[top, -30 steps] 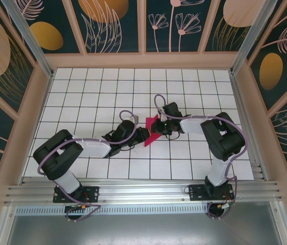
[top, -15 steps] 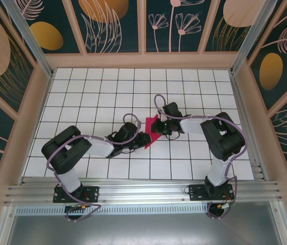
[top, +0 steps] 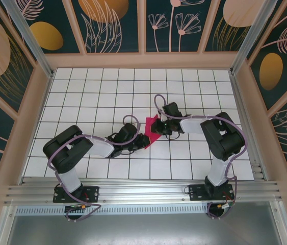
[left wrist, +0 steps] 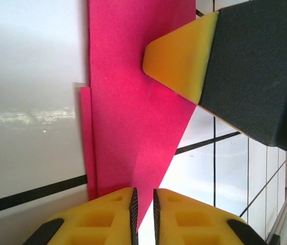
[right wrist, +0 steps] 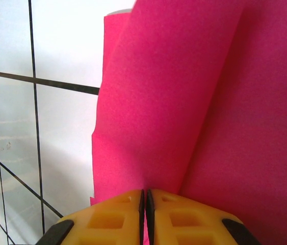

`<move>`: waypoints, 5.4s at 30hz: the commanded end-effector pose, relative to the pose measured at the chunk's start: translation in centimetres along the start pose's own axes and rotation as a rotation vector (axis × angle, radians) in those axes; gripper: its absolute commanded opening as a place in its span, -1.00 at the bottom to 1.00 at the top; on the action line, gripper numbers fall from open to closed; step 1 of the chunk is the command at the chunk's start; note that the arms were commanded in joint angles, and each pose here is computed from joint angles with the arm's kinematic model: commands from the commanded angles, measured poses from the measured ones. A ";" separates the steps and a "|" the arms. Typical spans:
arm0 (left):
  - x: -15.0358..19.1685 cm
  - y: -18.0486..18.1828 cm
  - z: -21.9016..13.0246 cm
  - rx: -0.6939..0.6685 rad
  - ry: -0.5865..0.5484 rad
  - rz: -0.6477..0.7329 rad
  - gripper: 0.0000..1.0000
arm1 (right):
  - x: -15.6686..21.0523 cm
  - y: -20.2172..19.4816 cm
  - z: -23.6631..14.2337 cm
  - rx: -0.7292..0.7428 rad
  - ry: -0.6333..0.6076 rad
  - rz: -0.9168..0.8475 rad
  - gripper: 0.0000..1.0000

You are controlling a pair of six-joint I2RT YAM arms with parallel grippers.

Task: Fold a paper plane with a square sheet of paper (pick it up from the middle)
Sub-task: Fourth fold the wing at the center of the table.

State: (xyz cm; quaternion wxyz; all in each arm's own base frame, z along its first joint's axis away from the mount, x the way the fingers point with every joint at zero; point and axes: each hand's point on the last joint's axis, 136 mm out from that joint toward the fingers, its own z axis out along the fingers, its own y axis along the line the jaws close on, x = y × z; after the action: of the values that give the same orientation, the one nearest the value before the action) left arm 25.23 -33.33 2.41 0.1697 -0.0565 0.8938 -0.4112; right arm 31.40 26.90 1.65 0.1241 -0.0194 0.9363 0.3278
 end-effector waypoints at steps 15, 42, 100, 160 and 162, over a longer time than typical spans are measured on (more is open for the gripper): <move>-0.3 -2.5 -1.7 0.064 -0.003 0.023 -0.59 | 1.7 -3.6 1.2 0.128 0.044 0.044 -0.73; 2.7 2.3 -0.2 -0.092 0.094 -0.030 -0.57 | 1.8 -3.9 1.6 0.137 0.054 0.051 -0.73; -3.0 -1.9 0.1 -0.099 -0.131 0.054 -0.74 | 2.3 -4.3 1.9 0.145 0.062 0.068 -0.73; 3.1 6.7 -0.6 -0.242 0.029 -0.039 -1.00 | -2.0 -0.7 1.3 0.029 0.010 -0.069 -0.81; 3.3 6.8 -0.5 -0.242 0.038 -0.038 -1.00 | -2.6 -1.1 1.4 0.031 0.001 -0.066 -0.81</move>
State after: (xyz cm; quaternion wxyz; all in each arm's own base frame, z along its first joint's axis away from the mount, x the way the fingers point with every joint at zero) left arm 25.71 -32.09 1.57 0.2099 -0.0849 0.9010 -0.3702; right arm 31.30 29.04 1.80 0.0981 -0.0653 0.9291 0.3506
